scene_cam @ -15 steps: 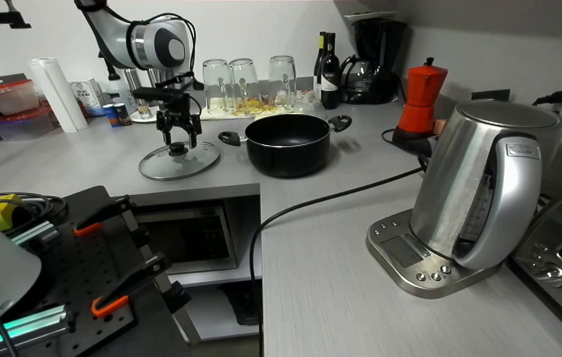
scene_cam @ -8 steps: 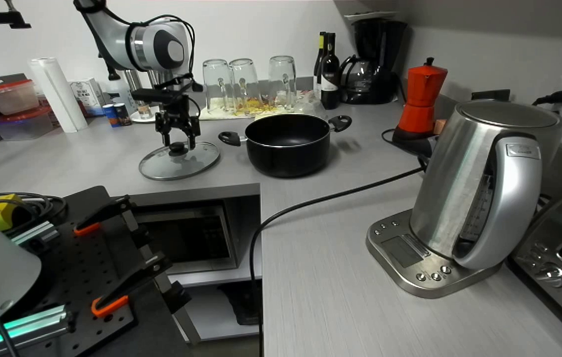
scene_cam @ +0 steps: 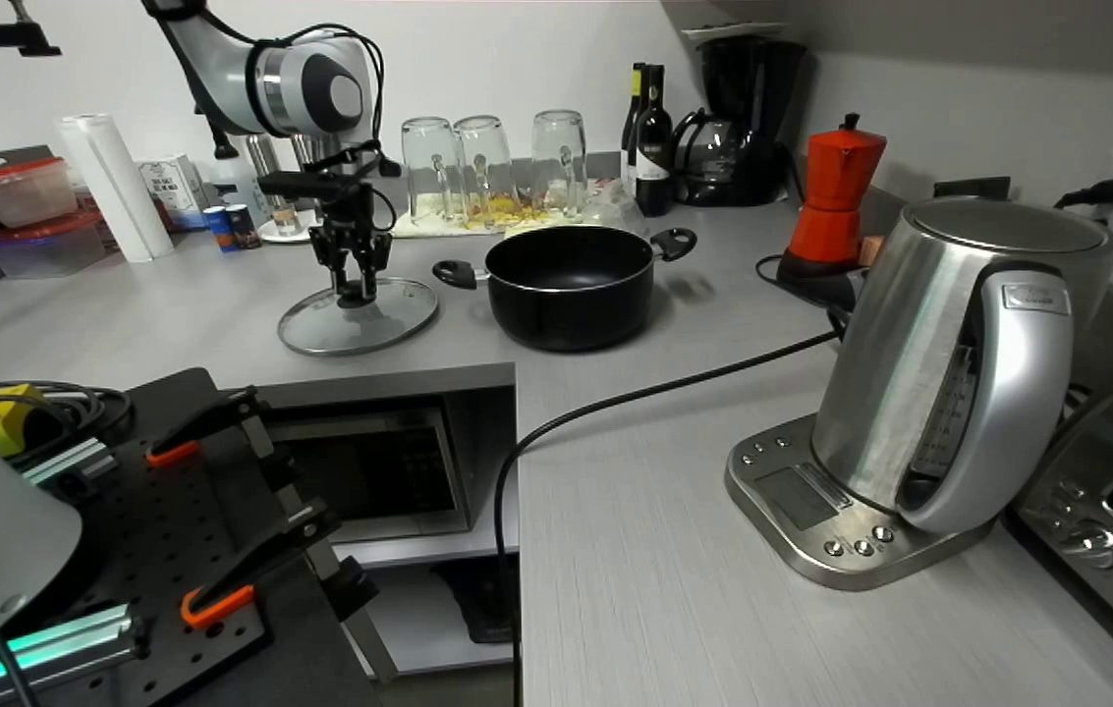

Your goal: Put the lid on the pot

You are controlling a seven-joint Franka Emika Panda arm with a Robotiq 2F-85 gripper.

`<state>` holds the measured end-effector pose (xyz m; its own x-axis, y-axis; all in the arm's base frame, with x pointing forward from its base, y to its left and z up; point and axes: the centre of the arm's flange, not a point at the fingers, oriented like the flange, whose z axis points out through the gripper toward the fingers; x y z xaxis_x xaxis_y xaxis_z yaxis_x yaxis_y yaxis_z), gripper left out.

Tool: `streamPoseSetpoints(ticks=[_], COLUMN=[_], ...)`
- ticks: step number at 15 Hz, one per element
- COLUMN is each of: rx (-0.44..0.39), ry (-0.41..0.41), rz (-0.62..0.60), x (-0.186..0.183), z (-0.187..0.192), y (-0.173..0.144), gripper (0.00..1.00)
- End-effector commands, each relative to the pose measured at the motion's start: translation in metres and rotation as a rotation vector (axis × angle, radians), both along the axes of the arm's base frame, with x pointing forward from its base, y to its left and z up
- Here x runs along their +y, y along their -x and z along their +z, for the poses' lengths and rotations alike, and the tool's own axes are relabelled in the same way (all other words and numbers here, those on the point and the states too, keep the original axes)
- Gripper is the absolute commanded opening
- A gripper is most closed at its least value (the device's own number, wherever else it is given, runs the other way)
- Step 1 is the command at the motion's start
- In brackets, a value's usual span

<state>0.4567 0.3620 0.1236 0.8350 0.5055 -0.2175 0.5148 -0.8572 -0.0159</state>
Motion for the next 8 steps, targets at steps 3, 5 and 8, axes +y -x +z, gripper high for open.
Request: streamPoseSetpoints(ticks=[3, 5, 8], rx=[-0.03, -0.037, -0.047], ry=[-0.005, 0.001, 0.009], rz=[0.025, 0.025, 0.035], x=[0.0, 0.002, 0.008], z=[0.006, 0.014, 0.028], y=[0.002, 0.003, 0.004], gripper=[0.26, 0.26, 0.26])
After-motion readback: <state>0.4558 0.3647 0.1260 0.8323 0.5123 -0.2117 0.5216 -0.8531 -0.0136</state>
